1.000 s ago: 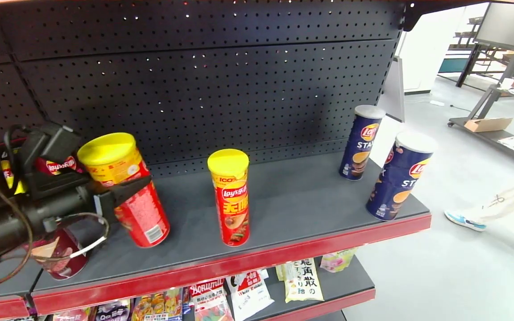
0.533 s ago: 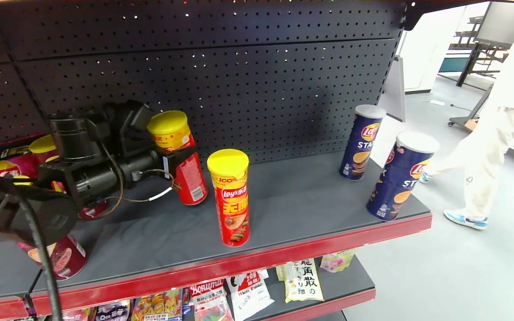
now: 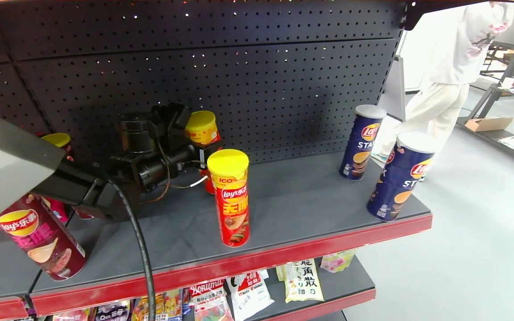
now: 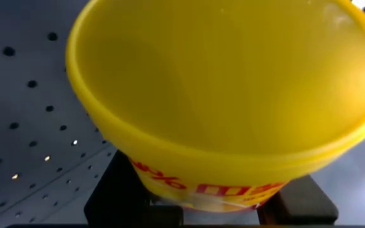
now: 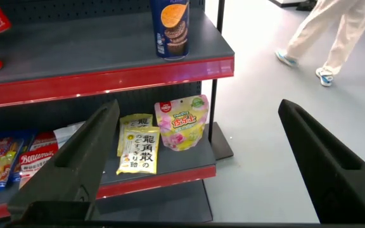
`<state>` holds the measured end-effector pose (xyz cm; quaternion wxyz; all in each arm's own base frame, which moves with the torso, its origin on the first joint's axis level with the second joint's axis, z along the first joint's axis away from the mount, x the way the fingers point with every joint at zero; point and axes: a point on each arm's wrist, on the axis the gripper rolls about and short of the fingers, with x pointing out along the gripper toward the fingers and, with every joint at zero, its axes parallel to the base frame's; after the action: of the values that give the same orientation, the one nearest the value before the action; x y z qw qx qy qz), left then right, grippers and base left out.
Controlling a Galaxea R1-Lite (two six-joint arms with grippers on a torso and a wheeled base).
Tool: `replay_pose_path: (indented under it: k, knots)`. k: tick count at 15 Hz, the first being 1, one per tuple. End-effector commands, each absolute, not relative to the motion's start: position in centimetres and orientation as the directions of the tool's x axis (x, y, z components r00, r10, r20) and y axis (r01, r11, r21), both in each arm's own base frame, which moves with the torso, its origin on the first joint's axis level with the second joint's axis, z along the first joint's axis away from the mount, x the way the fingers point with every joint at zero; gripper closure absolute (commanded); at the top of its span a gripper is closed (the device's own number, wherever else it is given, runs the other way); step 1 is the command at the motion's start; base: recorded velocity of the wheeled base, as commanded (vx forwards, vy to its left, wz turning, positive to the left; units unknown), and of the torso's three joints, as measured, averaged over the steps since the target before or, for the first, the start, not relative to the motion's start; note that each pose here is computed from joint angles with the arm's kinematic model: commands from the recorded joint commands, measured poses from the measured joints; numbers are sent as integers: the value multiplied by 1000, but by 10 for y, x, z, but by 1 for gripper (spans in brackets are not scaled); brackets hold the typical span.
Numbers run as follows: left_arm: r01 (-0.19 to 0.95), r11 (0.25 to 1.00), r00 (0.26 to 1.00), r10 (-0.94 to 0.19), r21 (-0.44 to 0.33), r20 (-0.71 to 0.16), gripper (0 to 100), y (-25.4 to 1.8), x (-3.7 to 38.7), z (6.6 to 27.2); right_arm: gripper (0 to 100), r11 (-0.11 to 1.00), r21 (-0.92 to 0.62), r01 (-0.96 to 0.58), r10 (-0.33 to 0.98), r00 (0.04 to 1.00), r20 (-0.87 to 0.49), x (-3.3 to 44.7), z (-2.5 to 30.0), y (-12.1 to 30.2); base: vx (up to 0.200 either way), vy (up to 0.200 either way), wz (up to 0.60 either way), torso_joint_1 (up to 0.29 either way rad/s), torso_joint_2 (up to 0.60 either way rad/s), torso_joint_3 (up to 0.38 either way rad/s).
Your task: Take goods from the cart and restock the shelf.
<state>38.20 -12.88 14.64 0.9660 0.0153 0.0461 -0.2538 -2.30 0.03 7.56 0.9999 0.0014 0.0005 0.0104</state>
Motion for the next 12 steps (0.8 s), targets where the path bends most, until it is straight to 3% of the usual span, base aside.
replay_pose_path:
  k: [1, 12]
  knots:
    - [497, 868, 863, -494, 4, -107, 100, -134, 392, 137, 0, 1000, 3, -21, 21, 1000, -2, -23, 76, 0, 0, 0, 0, 0, 0, 0]
    - [510, 860, 856, -506, 11, -109, 100, -137, 399, 138, 0, 1000, 3, -21, 21, 1000, -2, -23, 76, 0, 0, 0, 0, 0, 0, 0]
